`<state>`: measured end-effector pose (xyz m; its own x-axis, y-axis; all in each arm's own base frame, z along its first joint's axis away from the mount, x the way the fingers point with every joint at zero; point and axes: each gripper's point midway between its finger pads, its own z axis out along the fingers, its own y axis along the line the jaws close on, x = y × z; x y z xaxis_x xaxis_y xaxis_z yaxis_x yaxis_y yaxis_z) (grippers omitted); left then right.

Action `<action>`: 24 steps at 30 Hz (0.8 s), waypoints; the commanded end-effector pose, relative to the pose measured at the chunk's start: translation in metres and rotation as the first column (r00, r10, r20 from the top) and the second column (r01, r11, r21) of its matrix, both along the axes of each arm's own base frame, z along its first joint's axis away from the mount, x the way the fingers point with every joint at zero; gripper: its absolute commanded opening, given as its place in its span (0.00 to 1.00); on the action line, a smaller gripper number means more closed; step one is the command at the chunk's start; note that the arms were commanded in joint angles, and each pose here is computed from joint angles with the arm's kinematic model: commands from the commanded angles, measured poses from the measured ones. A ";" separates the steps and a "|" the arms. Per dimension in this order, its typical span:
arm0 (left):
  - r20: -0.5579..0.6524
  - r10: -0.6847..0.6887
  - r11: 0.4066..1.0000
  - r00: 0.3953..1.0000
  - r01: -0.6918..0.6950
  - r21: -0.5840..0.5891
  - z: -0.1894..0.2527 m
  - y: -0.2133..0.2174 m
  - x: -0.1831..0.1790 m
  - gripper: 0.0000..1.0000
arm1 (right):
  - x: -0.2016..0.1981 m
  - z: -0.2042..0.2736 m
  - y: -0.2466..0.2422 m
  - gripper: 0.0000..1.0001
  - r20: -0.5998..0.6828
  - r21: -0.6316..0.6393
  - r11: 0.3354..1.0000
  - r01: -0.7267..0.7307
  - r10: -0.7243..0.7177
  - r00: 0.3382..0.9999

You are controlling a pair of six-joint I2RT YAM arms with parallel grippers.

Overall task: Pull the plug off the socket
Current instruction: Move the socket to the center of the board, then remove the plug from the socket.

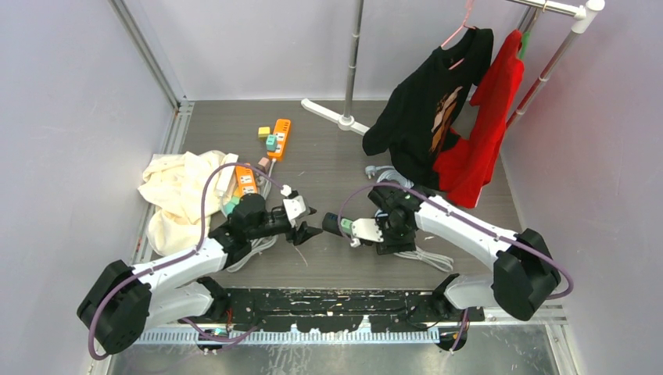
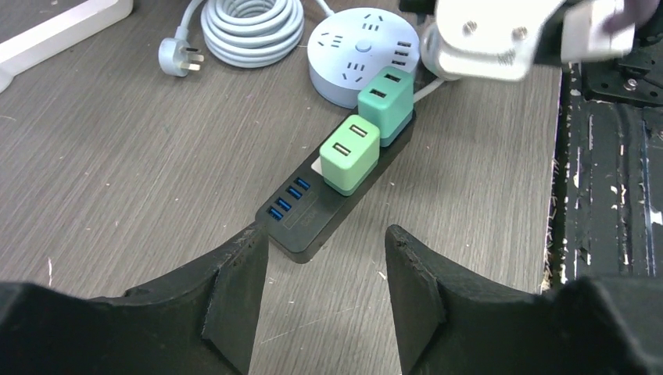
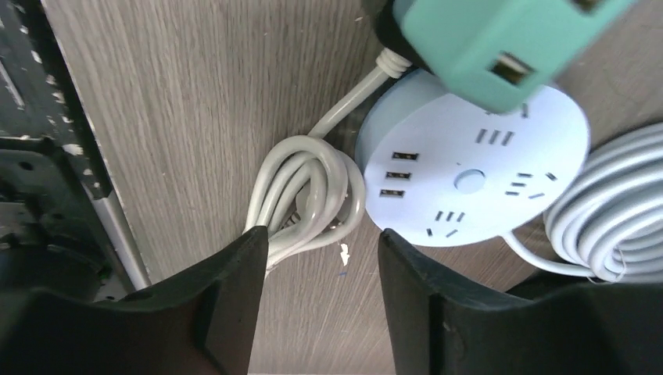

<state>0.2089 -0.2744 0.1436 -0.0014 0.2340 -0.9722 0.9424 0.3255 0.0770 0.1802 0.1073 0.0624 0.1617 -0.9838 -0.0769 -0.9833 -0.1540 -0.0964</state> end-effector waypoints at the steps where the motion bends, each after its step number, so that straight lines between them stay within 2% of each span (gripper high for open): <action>1: 0.127 -0.067 0.996 0.990 0.073 -0.044 0.022 -0.011 -0.004 0.57 | 0.004 0.040 0.021 0.61 -0.032 0.144 0.986 0.080 -0.076 0.997; 4: 0.146 -0.105 0.993 0.984 0.111 -0.034 0.024 -0.021 -0.007 0.57 | 0.003 0.062 0.035 0.63 -0.092 0.246 0.959 0.143 -0.123 0.988; 7: 0.175 -0.143 0.988 0.974 0.150 -0.028 0.029 -0.031 -0.007 0.57 | -0.006 0.086 0.048 0.63 -0.149 0.360 0.921 0.146 -0.098 0.984; 10: 0.211 -0.185 0.982 0.960 0.191 -0.005 0.032 -0.039 -0.003 0.59 | -0.006 0.112 0.058 0.63 -0.090 0.506 0.859 0.077 -0.037 0.995; 11: 0.230 -0.215 0.976 0.949 0.218 0.014 0.034 -0.043 -0.002 0.62 | -0.005 0.121 0.061 0.64 -0.040 0.556 0.831 0.031 -0.010 0.999; 13: 0.209 -0.267 0.964 0.941 0.263 0.047 0.035 -0.046 0.001 0.63 | -0.003 0.131 0.066 0.70 0.057 0.621 0.782 -0.041 0.007 0.998; 16: 0.152 -0.278 0.960 0.948 0.277 0.030 0.044 -0.052 0.013 0.64 | -0.002 0.121 0.074 0.99 0.116 0.672 0.734 -0.098 0.026 0.993; 21: 0.130 -0.304 0.952 0.944 0.304 0.018 0.029 -0.062 0.017 0.72 | -0.002 0.106 0.100 1.00 -0.104 0.779 0.608 0.154 -0.116 0.988; 24: 0.112 -0.340 0.940 0.934 0.341 0.012 0.018 -0.068 0.016 0.71 | 0.018 0.102 0.113 1.00 -0.078 0.853 0.494 0.167 -0.196 0.978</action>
<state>0.2308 -0.3322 0.1666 0.1612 0.2356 -0.9584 0.9815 0.0631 0.1806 0.1708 0.1882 0.1481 0.0372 -0.6484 -0.7604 -0.9922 0.0668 -0.1055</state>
